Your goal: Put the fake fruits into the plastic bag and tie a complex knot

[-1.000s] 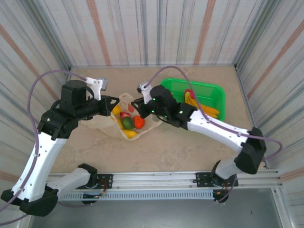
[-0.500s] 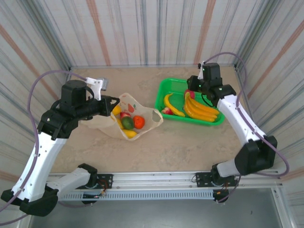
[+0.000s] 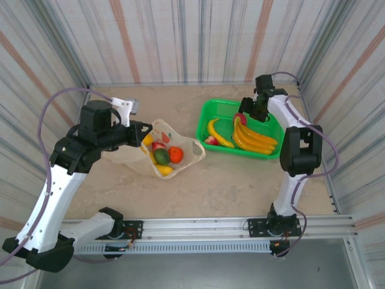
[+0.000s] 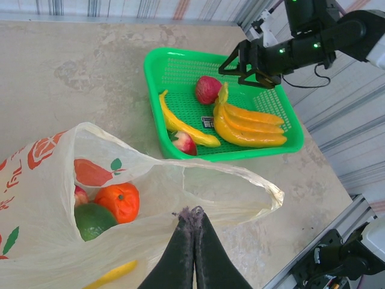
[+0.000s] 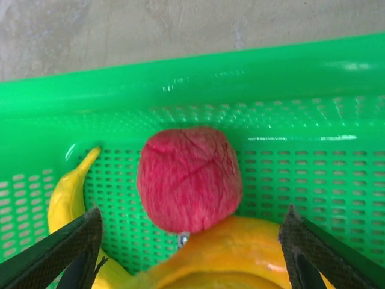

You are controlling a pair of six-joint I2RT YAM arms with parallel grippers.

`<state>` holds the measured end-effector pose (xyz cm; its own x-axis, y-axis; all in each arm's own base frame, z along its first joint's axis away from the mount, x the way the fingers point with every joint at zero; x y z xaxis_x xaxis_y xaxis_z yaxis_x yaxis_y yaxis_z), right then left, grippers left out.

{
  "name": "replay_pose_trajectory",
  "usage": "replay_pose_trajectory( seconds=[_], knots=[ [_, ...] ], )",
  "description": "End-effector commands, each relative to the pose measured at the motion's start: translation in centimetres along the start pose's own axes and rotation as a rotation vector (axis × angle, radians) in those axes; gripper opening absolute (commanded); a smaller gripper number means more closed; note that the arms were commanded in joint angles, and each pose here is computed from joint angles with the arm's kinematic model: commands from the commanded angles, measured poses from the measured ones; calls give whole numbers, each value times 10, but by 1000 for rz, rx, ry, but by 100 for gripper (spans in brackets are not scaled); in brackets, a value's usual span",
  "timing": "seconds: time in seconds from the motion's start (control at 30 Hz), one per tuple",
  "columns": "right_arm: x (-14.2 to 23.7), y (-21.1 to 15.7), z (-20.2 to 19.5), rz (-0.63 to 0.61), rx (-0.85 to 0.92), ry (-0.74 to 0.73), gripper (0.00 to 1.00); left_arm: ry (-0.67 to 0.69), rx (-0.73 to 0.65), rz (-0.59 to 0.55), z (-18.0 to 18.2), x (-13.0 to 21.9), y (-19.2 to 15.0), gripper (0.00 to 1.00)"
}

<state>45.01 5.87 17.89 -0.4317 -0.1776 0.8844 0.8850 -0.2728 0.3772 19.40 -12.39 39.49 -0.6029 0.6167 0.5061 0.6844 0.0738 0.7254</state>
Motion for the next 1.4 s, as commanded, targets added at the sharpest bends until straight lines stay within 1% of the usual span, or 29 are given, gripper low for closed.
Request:
replay_pose_trajectory(
  seconds=[0.0,0.2,0.4,0.5,0.6,0.73,0.93,1.1,1.2,1.3,1.37],
  knots=[
    [-22,-3,-1,92,-16,-13,80,-11,-19,-8,-3,5,5,0],
    [-55,-6,-2,163,-28,-2,80,-8,-18,-2,-3,4,5,0],
    [-78,-15,-4,209,-36,-4,79,-7,-16,4,-2,2,4,0],
    [-77,-12,-4,196,-35,-7,73,-6,-14,5,-2,1,4,0],
    [-65,-6,-1,159,-30,-2,67,-8,-11,4,-3,2,4,0],
    [-37,2,3,90,-12,-7,62,-12,-10,-1,-4,4,5,0],
    [21,14,9,-53,33,-21,62,-12,-5,-6,-3,4,6,0],
    [69,17,17,-161,74,-9,62,-27,4,-9,-5,3,8,0],
    [103,14,36,-237,122,71,61,-33,10,-12,-6,4,9,0],
    [145,0,74,-321,201,234,61,-36,15,-11,-6,4,9,0],
    [176,-17,105,-376,284,353,60,-39,16,-13,-7,4,10,0]
  ],
)
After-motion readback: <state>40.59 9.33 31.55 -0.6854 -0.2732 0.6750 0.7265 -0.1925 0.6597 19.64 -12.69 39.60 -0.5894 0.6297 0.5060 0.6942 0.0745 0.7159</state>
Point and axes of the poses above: each hand's point on the last joint's axis, 136 mm out from that joint toward the fingers, its own x axis back along the fingers, its own z axis along the line the jaws close on, y = z × x, the point moved 7 cm from there along x, back along the fingers, and after that the axes turned 4 degrees about x, right-handed, at the moved point
